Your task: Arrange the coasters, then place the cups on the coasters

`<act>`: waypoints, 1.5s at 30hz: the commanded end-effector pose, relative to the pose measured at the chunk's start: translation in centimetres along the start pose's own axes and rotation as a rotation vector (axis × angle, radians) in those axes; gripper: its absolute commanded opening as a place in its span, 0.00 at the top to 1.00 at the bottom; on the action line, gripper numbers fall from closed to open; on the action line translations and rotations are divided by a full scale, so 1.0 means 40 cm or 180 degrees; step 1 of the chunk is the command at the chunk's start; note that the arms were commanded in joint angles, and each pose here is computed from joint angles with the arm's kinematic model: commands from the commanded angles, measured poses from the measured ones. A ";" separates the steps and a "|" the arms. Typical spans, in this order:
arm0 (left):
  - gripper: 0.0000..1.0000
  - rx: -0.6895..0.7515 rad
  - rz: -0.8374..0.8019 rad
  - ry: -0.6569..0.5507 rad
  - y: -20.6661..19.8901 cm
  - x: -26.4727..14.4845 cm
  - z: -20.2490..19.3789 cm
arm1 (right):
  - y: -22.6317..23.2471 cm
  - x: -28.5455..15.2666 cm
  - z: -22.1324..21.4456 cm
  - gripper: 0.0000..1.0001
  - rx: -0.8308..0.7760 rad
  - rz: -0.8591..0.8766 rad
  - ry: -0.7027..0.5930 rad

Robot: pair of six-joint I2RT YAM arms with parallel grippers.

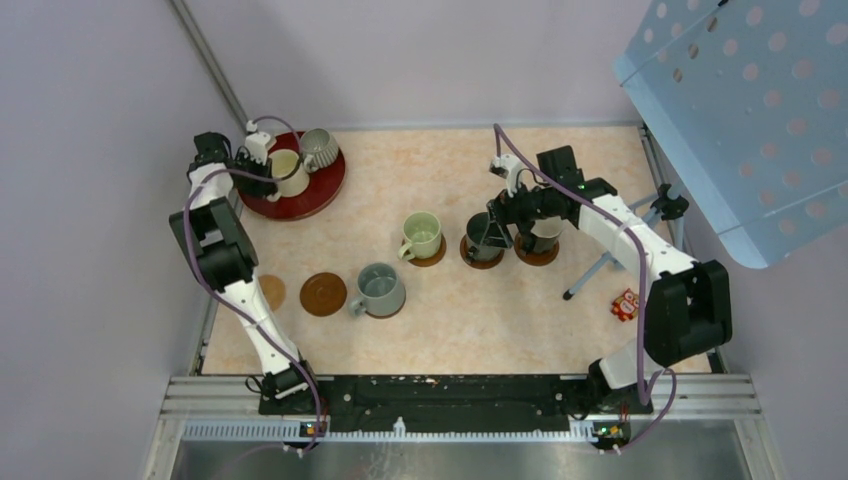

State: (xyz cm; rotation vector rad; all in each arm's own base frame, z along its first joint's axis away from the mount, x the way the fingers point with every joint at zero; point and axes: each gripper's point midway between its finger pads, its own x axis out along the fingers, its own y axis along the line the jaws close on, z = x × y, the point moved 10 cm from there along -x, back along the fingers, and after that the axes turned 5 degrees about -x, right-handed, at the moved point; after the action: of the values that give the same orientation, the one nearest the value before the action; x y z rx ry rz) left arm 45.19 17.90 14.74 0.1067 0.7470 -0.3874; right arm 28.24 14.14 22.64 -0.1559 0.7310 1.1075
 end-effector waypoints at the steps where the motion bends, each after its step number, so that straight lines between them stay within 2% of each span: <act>1: 0.85 -0.0013 -0.0078 0.0384 -0.035 -0.046 -0.042 | 0.017 -0.047 0.053 0.13 -0.0192 -0.0041 -0.0251; 5: 0.76 0.0013 0.0040 0.0562 -0.014 -0.031 -0.059 | 0.017 -0.048 0.054 0.13 -0.0193 -0.0038 -0.0258; 10: 0.64 0.0008 0.0011 0.0536 0.011 -0.006 -0.042 | 0.015 -0.045 0.058 0.13 -0.0177 -0.0026 -0.0269; 21: 0.57 0.0054 -0.0098 0.0401 0.037 0.061 -0.005 | 0.015 -0.050 0.060 0.13 -0.0177 -0.0057 -0.0249; 24: 0.64 0.0103 -0.0102 0.0395 0.035 0.072 0.002 | 0.016 -0.049 0.058 0.13 -0.0177 -0.0050 -0.0244; 27: 0.80 0.0124 -0.0119 0.0343 0.032 0.068 0.014 | 0.016 -0.050 0.056 0.13 -0.0177 -0.0061 -0.0243; 31: 0.88 0.0094 -0.0083 0.0199 0.022 0.041 0.040 | 0.019 -0.053 0.053 0.13 -0.0188 -0.0069 -0.0248; 34: 1.00 0.0110 0.0011 0.0038 0.014 0.003 0.069 | 0.022 -0.055 0.053 0.13 -0.0193 -0.0068 -0.0251; 40: 1.00 0.0108 -0.0164 -0.0439 -0.028 -0.089 0.112 | 0.025 -0.059 0.053 0.13 -0.0200 -0.0075 -0.0260; 45: 1.00 0.0113 -0.0229 -0.0601 -0.053 -0.150 0.122 | 0.026 -0.060 0.052 0.13 -0.0198 -0.0081 -0.0256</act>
State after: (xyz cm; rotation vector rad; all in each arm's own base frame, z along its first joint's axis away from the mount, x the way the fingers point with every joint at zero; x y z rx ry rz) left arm 43.96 17.15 14.92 0.0289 0.8082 -0.4239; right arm 27.81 13.98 23.55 -0.1621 0.7052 1.1054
